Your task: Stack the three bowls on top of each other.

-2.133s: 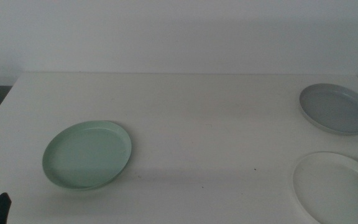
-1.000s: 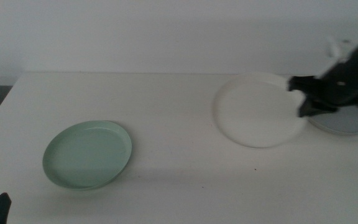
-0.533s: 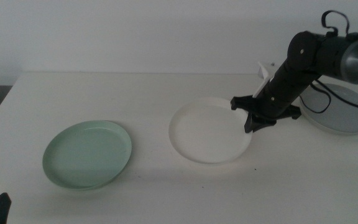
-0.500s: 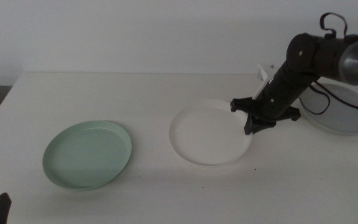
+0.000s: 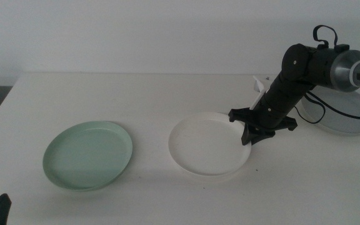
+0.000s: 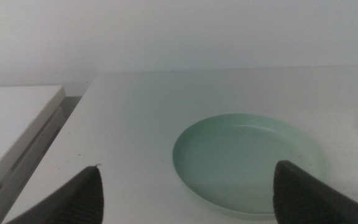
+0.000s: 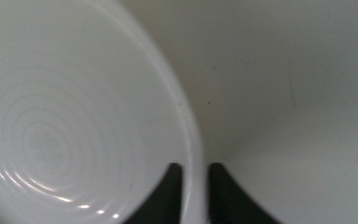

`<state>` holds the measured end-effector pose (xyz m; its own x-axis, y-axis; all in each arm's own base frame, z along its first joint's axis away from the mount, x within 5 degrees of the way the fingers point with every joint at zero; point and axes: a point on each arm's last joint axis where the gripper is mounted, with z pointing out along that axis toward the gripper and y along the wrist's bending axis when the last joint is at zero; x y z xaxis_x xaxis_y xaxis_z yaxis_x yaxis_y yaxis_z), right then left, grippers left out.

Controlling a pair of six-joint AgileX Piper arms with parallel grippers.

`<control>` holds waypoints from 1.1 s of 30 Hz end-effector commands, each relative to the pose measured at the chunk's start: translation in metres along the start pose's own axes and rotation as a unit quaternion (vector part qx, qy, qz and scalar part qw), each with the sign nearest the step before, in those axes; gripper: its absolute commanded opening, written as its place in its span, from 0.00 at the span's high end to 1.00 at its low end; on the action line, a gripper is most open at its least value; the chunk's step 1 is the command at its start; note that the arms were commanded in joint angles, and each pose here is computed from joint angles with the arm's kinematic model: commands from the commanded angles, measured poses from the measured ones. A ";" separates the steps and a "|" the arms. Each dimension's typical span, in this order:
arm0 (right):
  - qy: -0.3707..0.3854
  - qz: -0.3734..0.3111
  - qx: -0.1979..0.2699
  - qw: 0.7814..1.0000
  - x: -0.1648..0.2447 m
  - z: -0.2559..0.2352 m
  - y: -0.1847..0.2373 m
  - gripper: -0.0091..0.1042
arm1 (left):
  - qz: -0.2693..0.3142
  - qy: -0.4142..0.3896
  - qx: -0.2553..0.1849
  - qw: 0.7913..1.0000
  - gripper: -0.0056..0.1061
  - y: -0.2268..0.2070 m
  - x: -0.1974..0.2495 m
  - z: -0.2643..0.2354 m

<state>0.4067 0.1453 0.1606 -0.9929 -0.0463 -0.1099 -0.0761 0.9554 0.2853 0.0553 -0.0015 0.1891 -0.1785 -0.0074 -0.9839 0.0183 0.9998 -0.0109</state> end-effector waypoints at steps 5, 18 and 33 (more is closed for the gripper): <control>-0.010 -0.009 -0.002 1.000 -0.001 -0.008 0.002 0.50 | -0.001 -0.008 0.000 1.000 0.11 0.000 -0.001 0.000; -0.192 0.068 0.073 0.976 -0.042 -0.178 -0.106 0.26 | -0.001 -0.008 0.000 1.000 0.11 0.000 -0.001 0.000; -0.186 0.244 0.101 0.947 -0.045 -0.105 -0.294 0.35 | -0.002 -0.008 0.000 1.000 0.11 0.000 -0.001 0.000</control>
<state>0.4613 -0.1595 0.1904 -0.8094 0.4764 -0.3433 0.4352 0.8792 0.1938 0.0553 -0.0015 0.1891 -0.1785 -0.0074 -0.9839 0.0183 0.9998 -0.0109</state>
